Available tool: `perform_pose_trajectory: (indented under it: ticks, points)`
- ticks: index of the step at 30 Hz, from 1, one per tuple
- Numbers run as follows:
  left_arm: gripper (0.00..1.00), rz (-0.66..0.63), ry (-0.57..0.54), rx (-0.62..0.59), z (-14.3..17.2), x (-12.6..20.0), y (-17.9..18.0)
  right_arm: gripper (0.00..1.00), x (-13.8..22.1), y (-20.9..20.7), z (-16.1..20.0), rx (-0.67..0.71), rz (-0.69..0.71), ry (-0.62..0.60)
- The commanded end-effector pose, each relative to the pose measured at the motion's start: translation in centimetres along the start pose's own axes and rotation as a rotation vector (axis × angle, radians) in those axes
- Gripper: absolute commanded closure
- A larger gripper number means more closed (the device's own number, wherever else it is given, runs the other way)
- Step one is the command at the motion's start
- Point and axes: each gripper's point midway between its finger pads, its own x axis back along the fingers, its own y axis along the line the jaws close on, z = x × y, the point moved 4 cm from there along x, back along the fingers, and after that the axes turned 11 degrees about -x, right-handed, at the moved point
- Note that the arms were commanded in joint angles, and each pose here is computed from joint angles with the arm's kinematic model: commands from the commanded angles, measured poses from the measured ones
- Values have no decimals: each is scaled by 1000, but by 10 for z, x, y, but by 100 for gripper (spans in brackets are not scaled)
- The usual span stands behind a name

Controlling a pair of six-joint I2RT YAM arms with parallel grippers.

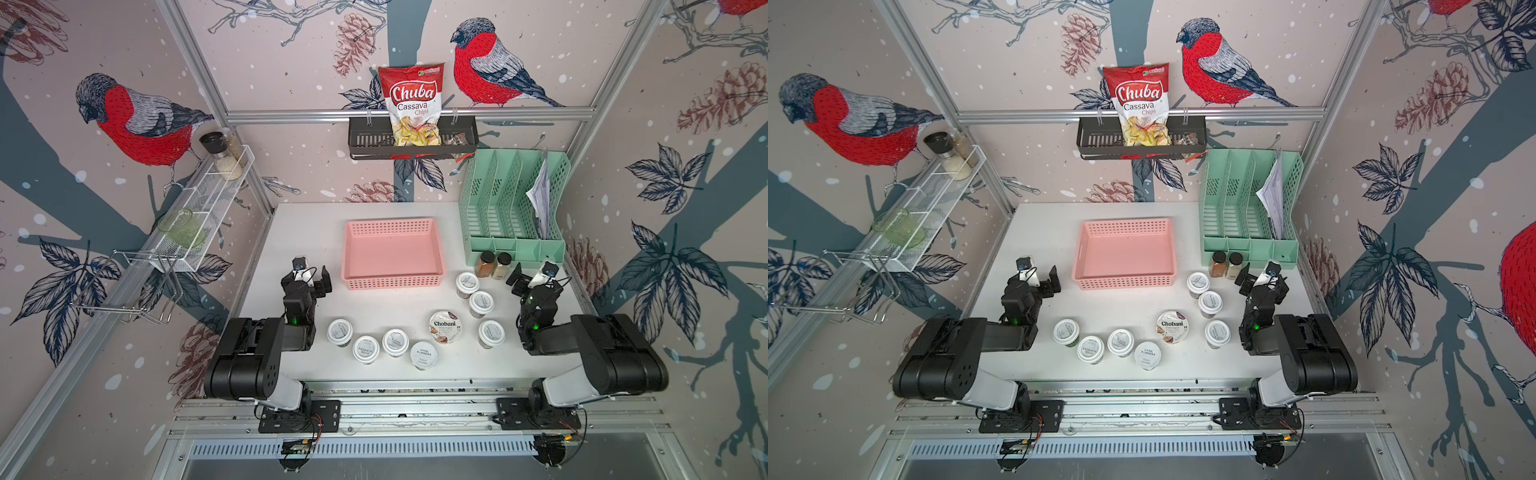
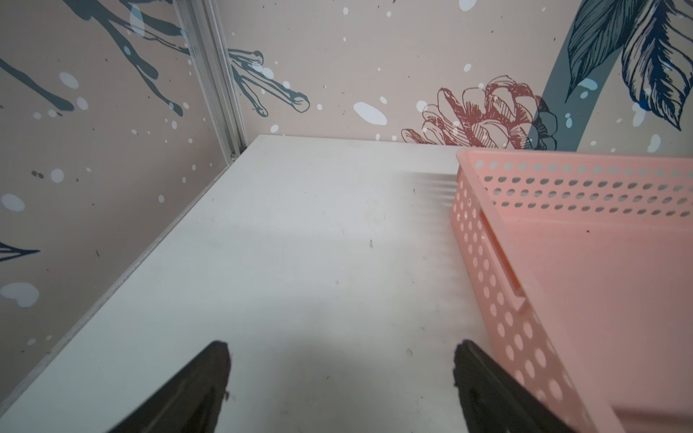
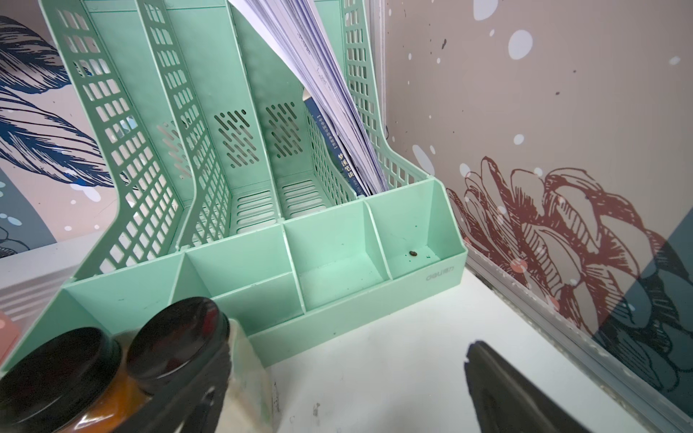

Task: Put the yogurt in the basket
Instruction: Pick up the yogurt from the center of the board.

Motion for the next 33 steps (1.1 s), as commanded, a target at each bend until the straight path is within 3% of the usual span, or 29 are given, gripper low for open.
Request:
perform_pose_trajectory:
  ticks: [1, 5, 11, 13, 15, 17, 22, 28, 33]
  points:
    - [4, -91, 73, 58, -11, 2, 12, 0, 5, -3, -9, -1, 42, -57]
    - [4, -222, -48, 90, -36, 49, 11, 1, 18, -1, -12, 8, 10, -97]
    - [4, -202, -110, 155, -69, 72, 15, 0, 16, 0, -13, 6, 4, -89]
    - [4, -195, -130, 153, -76, 79, 17, 0, 18, -4, -28, 6, 78, -146]
    - [4, -173, -142, 148, -81, 82, 16, 0, 8, 8, -39, 11, 86, -67]
    - [4, -159, -144, 140, -85, 82, 14, 0, 11, 12, -52, -23, 102, -68]
    - [4, -150, -18, 136, -97, 63, 7, 0, 29, 49, -76, -58, 37, -28]
    - [4, -120, 192, 148, -105, 27, -14, 0, 48, 111, -74, -74, -137, 220]
    - [4, -89, 208, 149, -121, 17, -21, 0, 60, 148, -48, -4, -272, 389]
